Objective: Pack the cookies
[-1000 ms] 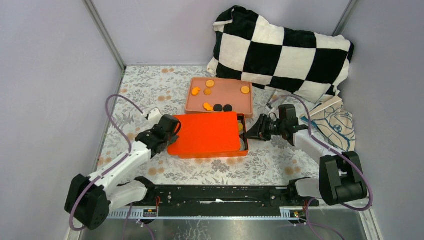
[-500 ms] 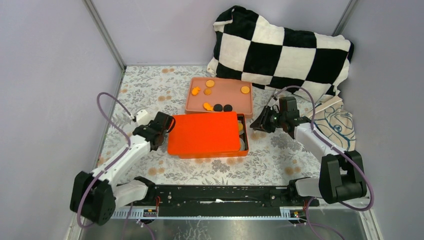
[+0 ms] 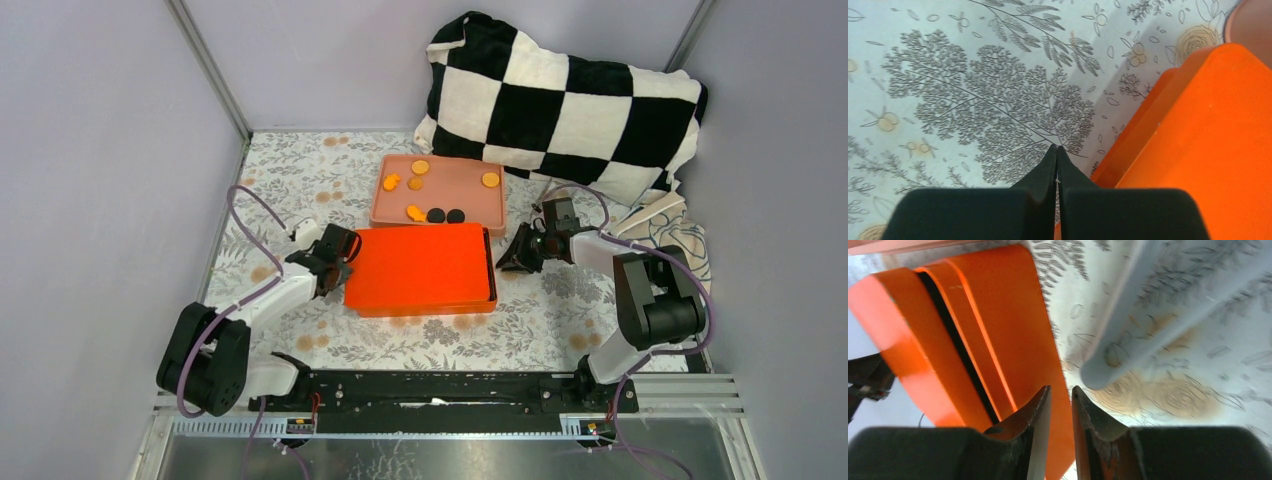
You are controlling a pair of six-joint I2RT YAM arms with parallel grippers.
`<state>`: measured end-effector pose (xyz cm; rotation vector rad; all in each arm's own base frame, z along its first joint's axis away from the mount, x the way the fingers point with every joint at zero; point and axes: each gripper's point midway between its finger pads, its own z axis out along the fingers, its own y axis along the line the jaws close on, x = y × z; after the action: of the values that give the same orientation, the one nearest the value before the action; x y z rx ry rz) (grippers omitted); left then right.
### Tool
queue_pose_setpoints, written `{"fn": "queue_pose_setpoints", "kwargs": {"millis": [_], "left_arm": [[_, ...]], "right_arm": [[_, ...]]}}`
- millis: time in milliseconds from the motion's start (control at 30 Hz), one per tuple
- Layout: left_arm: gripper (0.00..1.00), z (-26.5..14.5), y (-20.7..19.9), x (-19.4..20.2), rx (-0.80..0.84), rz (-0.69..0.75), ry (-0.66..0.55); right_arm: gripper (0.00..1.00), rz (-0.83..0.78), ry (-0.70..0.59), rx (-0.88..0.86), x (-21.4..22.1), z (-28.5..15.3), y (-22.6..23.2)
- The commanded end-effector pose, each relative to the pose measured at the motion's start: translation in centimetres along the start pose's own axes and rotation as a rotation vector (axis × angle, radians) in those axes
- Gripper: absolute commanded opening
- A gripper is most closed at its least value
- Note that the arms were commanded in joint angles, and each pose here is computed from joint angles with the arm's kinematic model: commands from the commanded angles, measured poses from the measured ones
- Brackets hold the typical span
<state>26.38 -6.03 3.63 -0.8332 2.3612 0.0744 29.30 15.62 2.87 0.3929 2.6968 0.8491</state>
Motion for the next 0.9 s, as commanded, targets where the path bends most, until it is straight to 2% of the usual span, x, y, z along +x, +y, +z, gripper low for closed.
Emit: {"fn": "queue_pose_setpoints", "kwargs": {"millis": [0,167,367,467,567,733,867], "left_arm": [[0.0,0.3,-3.2,-0.5,0.112,-0.02,0.006],[0.0,0.1,-4.7,0.9,0.146,0.005,0.043],[0.0,-0.5,-6.8,2.2,0.197,0.038,0.066],[0.0,-0.5,-7.0,2.3,0.196,0.05,0.069],[0.0,-0.5,-6.7,2.2,0.186,0.054,0.059],[0.0,-0.8,-6.3,1.9,0.185,0.052,0.044],[0.0,-0.8,-6.3,1.8,0.182,0.057,0.042]], "right_arm": [[0.29,-0.029,0.008,-0.228,-0.6,0.4,4.3],[0.29,-0.035,0.056,-0.397,0.8,-0.6,7.2],[0.29,-0.045,0.092,-0.482,2.0,-1.8,8.7],[0.28,-0.059,0.026,-0.37,1.1,-1.8,7.5],[0.27,-0.075,-0.126,-0.168,-1.3,-2.8,5.4],[0.24,-0.136,-0.393,0.153,-4.9,-8.6,3.4],[0.27,-0.226,-0.433,0.228,-5.4,-10.9,4.7]]}}
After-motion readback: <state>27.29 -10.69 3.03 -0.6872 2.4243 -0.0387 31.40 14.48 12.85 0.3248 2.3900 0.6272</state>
